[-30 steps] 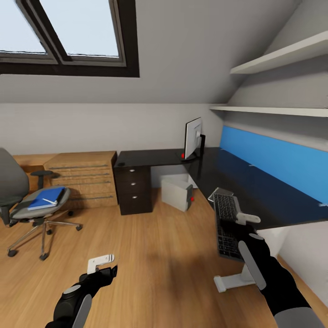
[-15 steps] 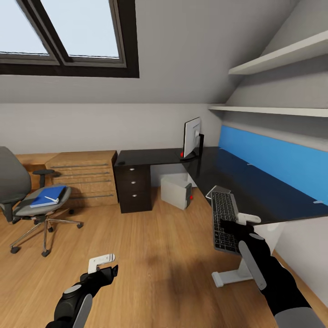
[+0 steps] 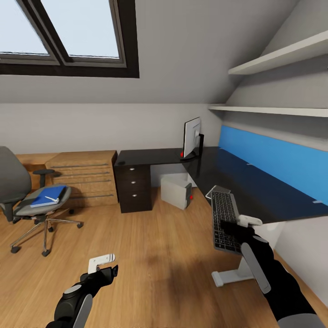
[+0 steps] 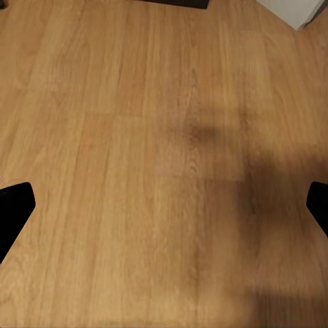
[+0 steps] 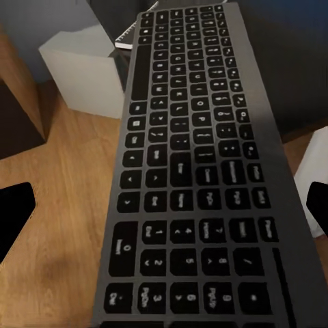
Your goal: In the bedroom, organize the workspace by keeping the computer under the desk, ensuring the monitor is on the desk, placing the keyboard on the desk next to the monitor, placing the mouse on the desk next to the keyboard, moving the folder from the swivel chair onto the desk next to the mouse, stacking the notebook on top of the folder with the pen on top of the notebook, and positioning the swivel chair next to the desk.
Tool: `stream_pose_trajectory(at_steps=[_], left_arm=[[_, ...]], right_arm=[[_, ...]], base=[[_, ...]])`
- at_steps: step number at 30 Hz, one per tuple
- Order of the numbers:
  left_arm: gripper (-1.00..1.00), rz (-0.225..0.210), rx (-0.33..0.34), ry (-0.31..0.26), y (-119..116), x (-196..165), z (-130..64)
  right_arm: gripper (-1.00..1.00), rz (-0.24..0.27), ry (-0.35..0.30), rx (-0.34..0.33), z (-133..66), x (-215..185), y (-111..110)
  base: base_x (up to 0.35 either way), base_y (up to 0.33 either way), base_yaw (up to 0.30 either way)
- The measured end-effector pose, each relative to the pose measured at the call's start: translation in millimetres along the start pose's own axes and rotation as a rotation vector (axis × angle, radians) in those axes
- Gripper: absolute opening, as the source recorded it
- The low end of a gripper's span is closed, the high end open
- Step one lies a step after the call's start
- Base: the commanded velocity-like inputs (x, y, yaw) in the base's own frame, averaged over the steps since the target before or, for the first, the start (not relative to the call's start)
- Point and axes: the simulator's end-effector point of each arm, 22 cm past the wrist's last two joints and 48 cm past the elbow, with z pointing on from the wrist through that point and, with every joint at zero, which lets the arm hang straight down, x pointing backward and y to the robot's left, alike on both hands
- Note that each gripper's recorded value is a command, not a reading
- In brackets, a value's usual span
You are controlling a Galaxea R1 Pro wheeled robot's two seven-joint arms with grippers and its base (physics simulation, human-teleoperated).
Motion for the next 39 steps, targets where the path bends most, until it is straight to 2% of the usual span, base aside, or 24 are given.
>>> stream_pose_trajectory(at_steps=[8, 14, 19, 21, 23, 33, 39], left_arm=[[1.00, 0.001, -0.002, 0.003, 0.1, 1.5, 0.8], [1.00, 0.003, -0.002, 0.021, -0.6, 9.3, 3.3], [1.00, 0.012, 0.006, 0.026, -5.0, 11.7, 3.5], [1.00, 0.013, 0.008, 0.026, -5.5, 11.9, 3.5], [1.00, 0.014, 0.008, 0.026, -5.5, 12.0, 3.6], [1.00, 0.013, 0.011, 0.027, -7.0, 12.4, 3.7], [1.00, 0.012, 0.011, 0.024, -7.0, 10.8, 2.9]], right_arm=[[1.00, 0.016, -0.017, -0.024, -15.7, 5.3, 3.3], [1.00, 0.014, -0.020, -0.033, -24.7, 13.6, 5.2], [1.00, 0.026, -0.012, -0.047, -26.2, 17.5, 11.7], [1.00, 0.052, -0.005, -0.066, -27.7, 22.1, 26.7], [1.00, 0.058, 0.000, -0.070, -27.9, 23.9, 30.1], [1.00, 0.062, 0.014, -0.072, -25.7, 30.9, 31.9], [1.00, 0.064, 0.011, -0.072, -25.7, 30.4, 31.4]], base=[[-0.254, -0.025, 0.000], [-0.233, -0.206, 0.000], [-0.063, -0.164, 0.000], [-0.084, -0.013, 0.000], [-0.134, -0.003, 0.000], [-0.286, -0.001, 0.000], [-0.127, 0.000, 0.000]])
